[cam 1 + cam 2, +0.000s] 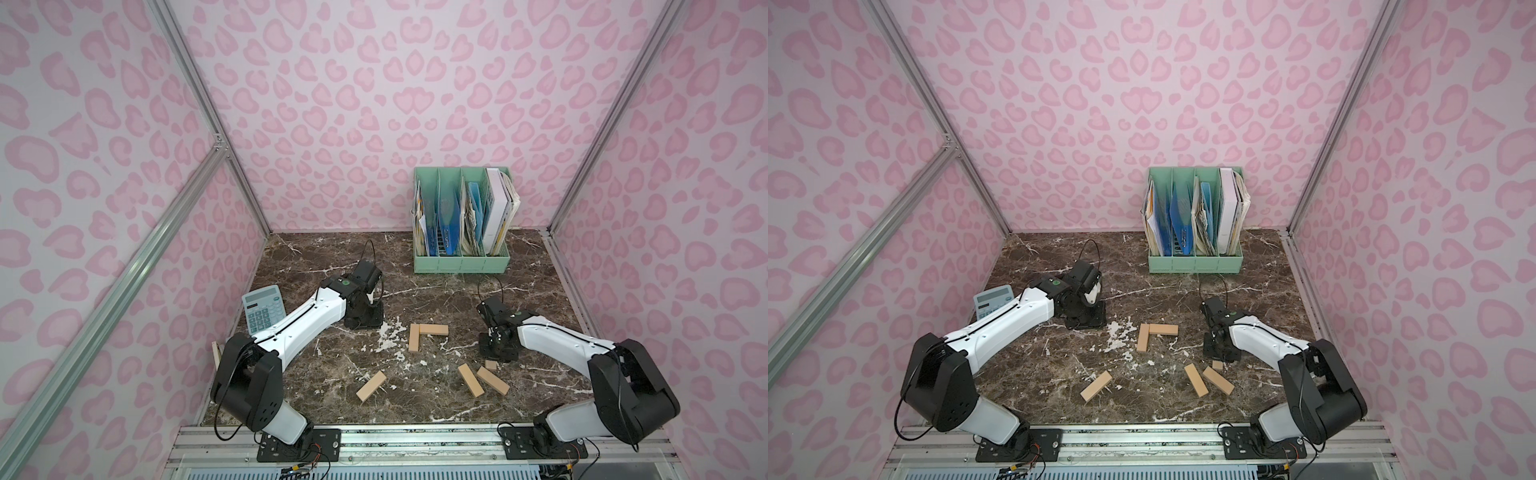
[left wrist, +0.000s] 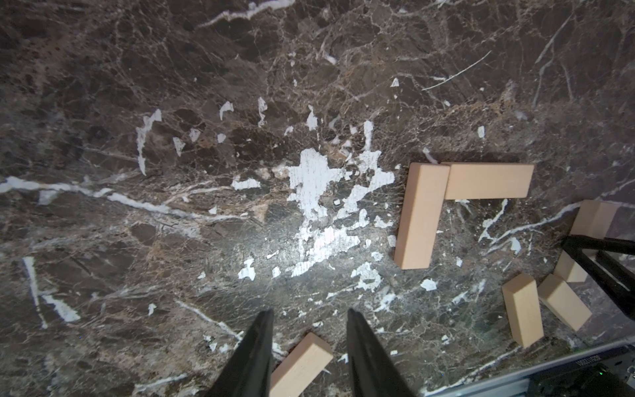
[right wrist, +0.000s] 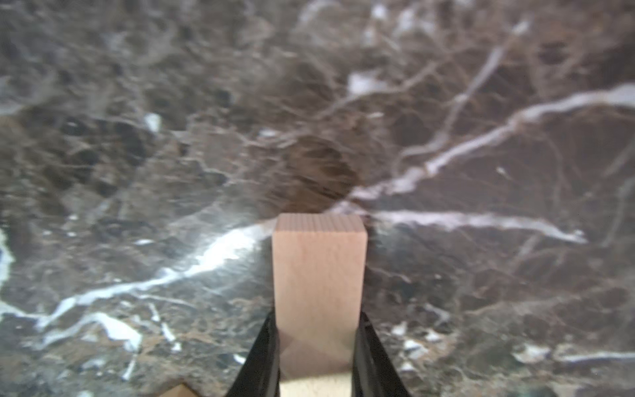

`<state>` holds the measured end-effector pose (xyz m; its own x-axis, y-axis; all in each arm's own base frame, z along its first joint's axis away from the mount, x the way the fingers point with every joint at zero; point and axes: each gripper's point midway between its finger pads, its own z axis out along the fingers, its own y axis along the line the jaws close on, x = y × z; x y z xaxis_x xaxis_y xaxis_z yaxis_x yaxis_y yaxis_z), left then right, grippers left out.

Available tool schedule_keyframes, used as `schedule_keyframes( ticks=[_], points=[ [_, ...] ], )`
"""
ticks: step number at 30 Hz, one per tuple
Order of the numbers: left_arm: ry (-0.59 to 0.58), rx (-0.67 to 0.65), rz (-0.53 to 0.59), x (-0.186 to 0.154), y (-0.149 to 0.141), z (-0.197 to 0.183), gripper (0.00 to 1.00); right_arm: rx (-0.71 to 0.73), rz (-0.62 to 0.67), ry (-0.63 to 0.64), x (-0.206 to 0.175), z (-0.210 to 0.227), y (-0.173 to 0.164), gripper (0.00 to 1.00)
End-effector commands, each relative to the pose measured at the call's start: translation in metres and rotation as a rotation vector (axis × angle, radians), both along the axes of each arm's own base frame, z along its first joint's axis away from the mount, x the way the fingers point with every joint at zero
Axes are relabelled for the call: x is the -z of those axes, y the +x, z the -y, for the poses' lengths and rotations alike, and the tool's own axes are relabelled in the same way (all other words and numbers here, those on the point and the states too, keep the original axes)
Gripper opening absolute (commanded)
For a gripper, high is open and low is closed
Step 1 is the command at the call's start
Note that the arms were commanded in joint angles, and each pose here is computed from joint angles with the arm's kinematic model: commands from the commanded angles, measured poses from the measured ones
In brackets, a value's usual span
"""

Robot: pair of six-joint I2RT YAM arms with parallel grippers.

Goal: Assemble the number 6 with building blocks
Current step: Pick up the building block from the center of the board, then assemble the building block at the center of the board.

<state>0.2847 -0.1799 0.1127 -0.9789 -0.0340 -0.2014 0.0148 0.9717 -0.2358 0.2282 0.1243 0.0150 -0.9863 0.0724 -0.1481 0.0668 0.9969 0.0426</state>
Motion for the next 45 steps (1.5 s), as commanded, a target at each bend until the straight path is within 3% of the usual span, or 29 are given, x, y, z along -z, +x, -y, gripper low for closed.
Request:
schedule_keyframes(
  ticks=[1,11,27,31,37,45],
  points=[
    [-0.008,0.013,0.01,-0.002,0.0,0.001,0.4,-0.029,0.012,0.128,-0.005,-0.044,0.009,0.08],
    [-0.005,-0.004,0.012,0.001,-0.003,-0.012,0.4,-0.393,0.08,0.067,-0.035,-0.124,0.0,0.16],
    [-0.001,-0.024,0.016,0.003,-0.006,-0.023,0.39,-0.904,0.194,-0.145,-0.075,-0.151,-0.021,0.16],
    [0.005,-0.033,0.023,0.004,-0.009,-0.028,0.39,-1.107,0.246,-0.091,-0.084,-0.167,-0.034,0.15],
    [0.004,-0.044,0.029,0.004,-0.012,-0.033,0.39,-1.392,0.232,-0.019,-0.062,-0.167,-0.07,0.07],
    [-0.002,-0.044,0.029,0.004,-0.011,-0.032,0.39,-1.606,0.221,-0.104,-0.025,-0.148,-0.071,0.03]
  ],
)
